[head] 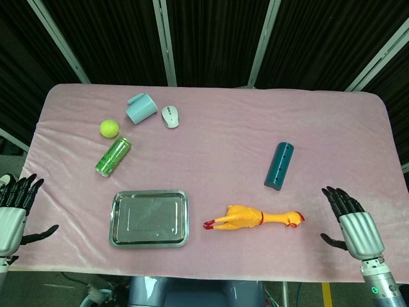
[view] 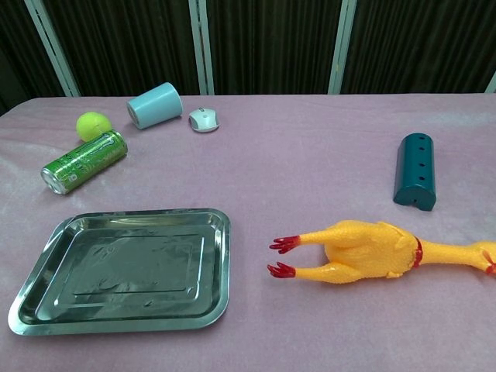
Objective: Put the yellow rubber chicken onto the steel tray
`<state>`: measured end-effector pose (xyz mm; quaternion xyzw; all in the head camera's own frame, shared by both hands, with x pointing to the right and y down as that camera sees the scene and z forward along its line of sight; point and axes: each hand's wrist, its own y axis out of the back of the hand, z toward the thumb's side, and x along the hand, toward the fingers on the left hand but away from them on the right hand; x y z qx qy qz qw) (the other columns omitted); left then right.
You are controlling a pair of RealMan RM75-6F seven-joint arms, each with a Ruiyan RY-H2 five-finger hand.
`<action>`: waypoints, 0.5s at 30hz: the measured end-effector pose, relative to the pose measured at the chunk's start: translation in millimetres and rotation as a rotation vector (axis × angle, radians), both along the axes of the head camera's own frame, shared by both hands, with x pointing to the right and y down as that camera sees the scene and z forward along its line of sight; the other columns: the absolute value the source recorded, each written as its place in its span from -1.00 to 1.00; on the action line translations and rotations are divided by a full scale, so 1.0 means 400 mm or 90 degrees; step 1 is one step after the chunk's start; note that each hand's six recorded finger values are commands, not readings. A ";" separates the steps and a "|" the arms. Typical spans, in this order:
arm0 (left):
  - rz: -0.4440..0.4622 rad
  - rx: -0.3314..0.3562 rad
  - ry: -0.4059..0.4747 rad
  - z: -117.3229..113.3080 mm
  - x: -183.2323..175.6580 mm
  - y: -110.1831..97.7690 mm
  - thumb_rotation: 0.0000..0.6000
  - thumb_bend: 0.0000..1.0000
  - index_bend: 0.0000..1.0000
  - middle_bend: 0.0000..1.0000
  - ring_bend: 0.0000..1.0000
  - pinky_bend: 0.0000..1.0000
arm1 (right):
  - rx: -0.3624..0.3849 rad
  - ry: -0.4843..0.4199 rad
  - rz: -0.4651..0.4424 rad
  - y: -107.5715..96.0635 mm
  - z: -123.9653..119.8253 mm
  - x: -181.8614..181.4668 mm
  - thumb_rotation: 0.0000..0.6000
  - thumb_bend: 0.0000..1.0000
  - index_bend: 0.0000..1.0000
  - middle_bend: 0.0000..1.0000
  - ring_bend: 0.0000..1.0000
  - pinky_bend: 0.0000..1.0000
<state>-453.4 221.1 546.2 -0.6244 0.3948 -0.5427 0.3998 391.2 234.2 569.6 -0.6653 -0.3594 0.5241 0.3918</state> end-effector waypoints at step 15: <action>0.011 0.000 0.008 -0.015 0.008 -0.015 1.00 -1.00 -1.00 -1.00 -1.00 -1.00 | -0.128 -0.017 -0.107 0.031 0.133 -0.118 1.00 -0.74 -0.67 -0.63 -0.67 -0.46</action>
